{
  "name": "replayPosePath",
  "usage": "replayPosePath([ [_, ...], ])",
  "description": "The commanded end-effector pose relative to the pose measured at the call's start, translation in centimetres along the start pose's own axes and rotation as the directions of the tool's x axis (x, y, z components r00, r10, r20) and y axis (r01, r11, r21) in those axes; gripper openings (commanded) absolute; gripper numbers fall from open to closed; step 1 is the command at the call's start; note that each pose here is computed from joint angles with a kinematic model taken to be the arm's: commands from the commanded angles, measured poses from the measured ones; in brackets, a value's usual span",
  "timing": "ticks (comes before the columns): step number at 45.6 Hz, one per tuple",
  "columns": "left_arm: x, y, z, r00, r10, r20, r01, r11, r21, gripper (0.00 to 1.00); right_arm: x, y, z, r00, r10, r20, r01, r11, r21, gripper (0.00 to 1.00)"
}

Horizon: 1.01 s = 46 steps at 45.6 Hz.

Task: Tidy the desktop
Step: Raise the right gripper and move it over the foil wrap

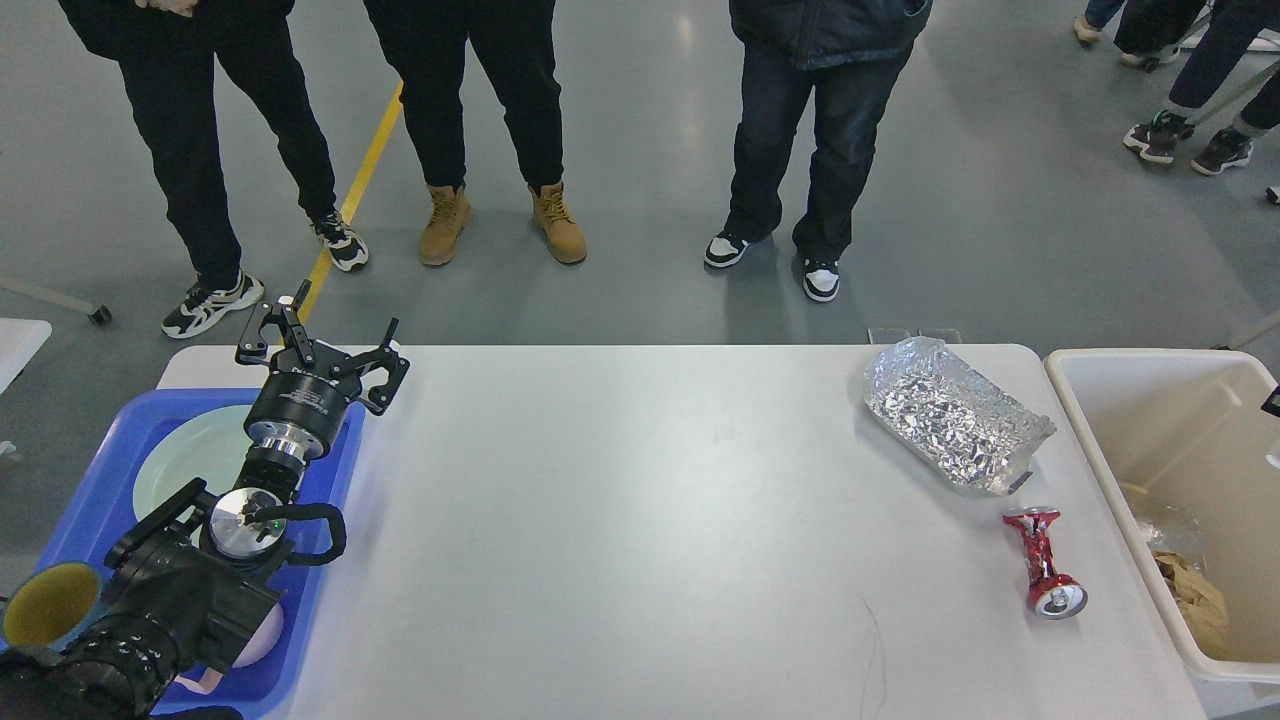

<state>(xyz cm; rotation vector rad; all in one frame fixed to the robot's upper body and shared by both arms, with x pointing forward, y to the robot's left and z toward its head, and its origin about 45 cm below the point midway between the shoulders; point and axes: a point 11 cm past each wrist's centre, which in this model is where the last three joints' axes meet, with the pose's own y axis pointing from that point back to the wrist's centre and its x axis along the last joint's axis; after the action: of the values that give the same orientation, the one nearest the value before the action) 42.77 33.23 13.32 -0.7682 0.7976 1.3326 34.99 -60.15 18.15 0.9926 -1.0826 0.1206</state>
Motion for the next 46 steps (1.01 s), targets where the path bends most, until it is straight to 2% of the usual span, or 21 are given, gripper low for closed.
replayPosePath([
  [1, 0.0, 0.0, 0.0, 1.0, 0.0, 0.0, 0.0, 1.0, 0.0, 0.96, -3.6, -0.8, 0.7, 1.0, 0.01, -0.001, -0.01, 1.0, -0.012, 0.41],
  [4, 0.0, 0.0, 0.0, 1.0, 0.0, 0.0, 0.0, 1.0, 0.0, 0.96, -4.0, -0.9, 0.7, 1.0, 0.027, -0.001, -0.027, 1.0, -0.012, 0.69],
  [6, 0.0, 0.0, 0.0, 1.0, 0.0, 0.0, 0.0, 1.0, 0.0, 0.96, -3.9, -0.9, 0.7, 0.999, 0.048, 0.0, -0.048, 0.999, -0.011, 0.84],
  [8, 0.0, 0.0, 0.0, 1.0, 0.0, 0.0, 0.0, 1.0, 0.0, 0.96, -3.7, -0.9, 0.6, 0.998, 0.065, 0.002, -0.065, 0.998, -0.011, 0.94],
  [10, 0.0, 0.0, 0.0, 1.0, 0.0, 0.0, 0.0, 1.0, 0.0, 0.96, -3.6, -0.9, 0.6, 0.997, 0.077, 0.004, -0.077, 0.997, -0.01, 0.99],
  [25, 0.0, 0.0, 0.0, 1.0, 0.0, 0.0, 0.0, 1.0, 0.001, 0.96, -5.1, -0.8, 0.1, 1.0, 0.013, 0.007, -0.013, 1.0, 0.0, 1.0],
  [28, 0.0, 0.0, 0.0, 1.0, 0.0, 0.0, 0.0, 1.0, 0.001, 0.96, -4.4, -0.4, -1.3, 1.0, 0.004, 0.018, -0.004, 1.0, 0.025, 1.0],
  [33, 0.0, 0.0, 0.0, 1.0, 0.0, -0.001, 0.0, 1.0, 0.0, 0.96, -1.4, 0.9, -5.9, 1.0, 0.01, 0.023, -0.013, 0.994, 0.108, 1.0],
  [38, 0.0, 0.0, 0.0, 1.0, 0.0, 0.0, 0.0, 1.0, 0.0, 0.96, 1.3, 3.6, -13.9, 0.999, -0.002, -0.045, 0.013, 0.971, 0.238, 1.0],
  [39, 0.0, 0.0, 0.0, 1.0, 0.0, -0.001, 0.0, 1.0, -0.001, 0.96, 2.1, 4.9, -16.8, 0.997, -0.003, -0.081, 0.026, 0.959, 0.281, 1.0],
  [45, 0.0, 0.0, 0.0, 1.0, 0.0, 0.0, 0.0, 1.0, 0.0, 0.96, 2.7, 9.2, -22.7, 0.978, -0.054, -0.201, 0.124, 0.926, 0.356, 1.0],
  [46, 0.0, 0.0, 0.0, 1.0, 0.0, 0.0, 0.0, 1.0, 0.0, 0.96, 2.8, 11.2, -23.9, 0.964, -0.105, -0.245, 0.192, 0.91, 0.367, 1.0],
])
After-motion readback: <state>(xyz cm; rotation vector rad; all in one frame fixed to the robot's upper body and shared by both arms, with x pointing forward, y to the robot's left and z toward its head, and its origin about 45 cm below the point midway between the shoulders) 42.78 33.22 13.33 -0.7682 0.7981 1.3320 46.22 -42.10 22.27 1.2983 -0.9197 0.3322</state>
